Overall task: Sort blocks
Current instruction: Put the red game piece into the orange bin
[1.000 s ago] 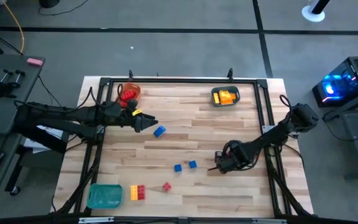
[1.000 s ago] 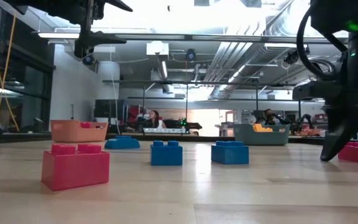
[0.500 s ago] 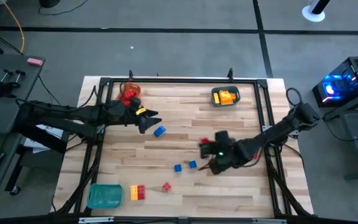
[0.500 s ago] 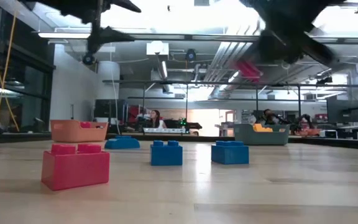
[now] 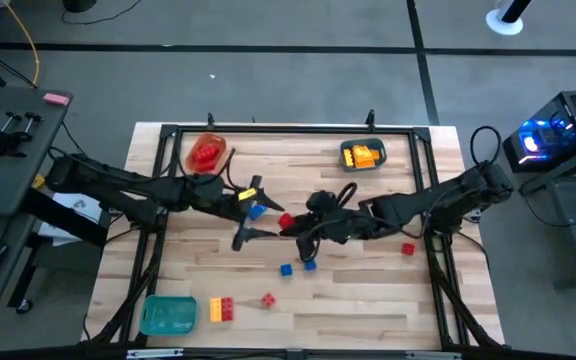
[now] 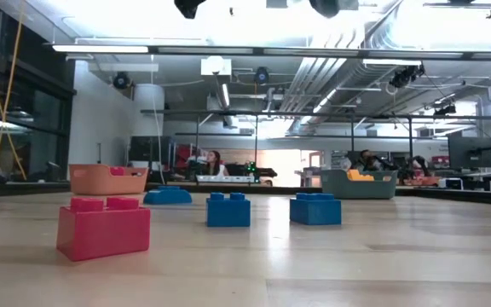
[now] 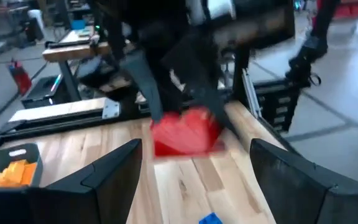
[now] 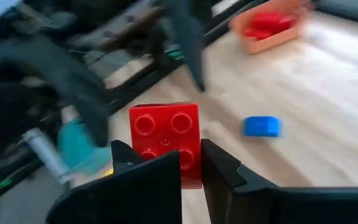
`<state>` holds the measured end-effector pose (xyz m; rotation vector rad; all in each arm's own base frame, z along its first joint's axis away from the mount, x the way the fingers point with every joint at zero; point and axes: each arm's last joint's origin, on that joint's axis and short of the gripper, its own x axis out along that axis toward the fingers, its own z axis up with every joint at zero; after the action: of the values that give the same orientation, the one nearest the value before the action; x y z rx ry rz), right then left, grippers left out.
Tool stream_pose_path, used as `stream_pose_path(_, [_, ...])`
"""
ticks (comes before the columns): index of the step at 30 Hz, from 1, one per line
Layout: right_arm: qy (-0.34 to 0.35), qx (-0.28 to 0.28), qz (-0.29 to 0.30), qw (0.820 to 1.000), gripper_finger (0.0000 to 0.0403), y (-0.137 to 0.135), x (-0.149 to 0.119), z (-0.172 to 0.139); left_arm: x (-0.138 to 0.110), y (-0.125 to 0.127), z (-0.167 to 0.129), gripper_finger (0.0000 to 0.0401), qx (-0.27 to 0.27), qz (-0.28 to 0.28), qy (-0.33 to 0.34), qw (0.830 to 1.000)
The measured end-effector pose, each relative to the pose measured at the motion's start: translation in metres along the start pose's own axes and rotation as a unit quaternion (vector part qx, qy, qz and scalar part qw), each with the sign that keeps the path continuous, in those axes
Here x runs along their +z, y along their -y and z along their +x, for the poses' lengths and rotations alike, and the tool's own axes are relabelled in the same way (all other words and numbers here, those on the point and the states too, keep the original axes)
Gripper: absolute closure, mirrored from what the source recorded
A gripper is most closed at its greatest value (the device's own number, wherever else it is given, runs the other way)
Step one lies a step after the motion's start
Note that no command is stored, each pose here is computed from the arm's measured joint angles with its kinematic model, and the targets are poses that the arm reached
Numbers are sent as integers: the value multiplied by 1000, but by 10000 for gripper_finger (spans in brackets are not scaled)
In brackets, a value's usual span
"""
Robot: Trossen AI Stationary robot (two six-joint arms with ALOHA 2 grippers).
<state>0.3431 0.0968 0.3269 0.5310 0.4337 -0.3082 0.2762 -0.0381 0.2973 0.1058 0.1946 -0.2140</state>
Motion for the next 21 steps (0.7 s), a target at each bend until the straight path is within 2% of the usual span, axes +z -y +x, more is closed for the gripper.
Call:
stream_pose_path(3, [-5,47,8,999,402,-3,8,1,-2,6,4,114,-12,34,-3,999])
stream_pose_path(6, [-7,70,6,998,402,-4,11,2,-4,11,7,114,-19,42,-6,999])
stream_pose_path(10, [-30,100,7,995,403,-4,11,3,-4,15,8,114,7,51,-11,999])
stream_pose_path(21, [-49,116,28,992,403,3,18,7,-2,31,8,114,52,164,-14,985])
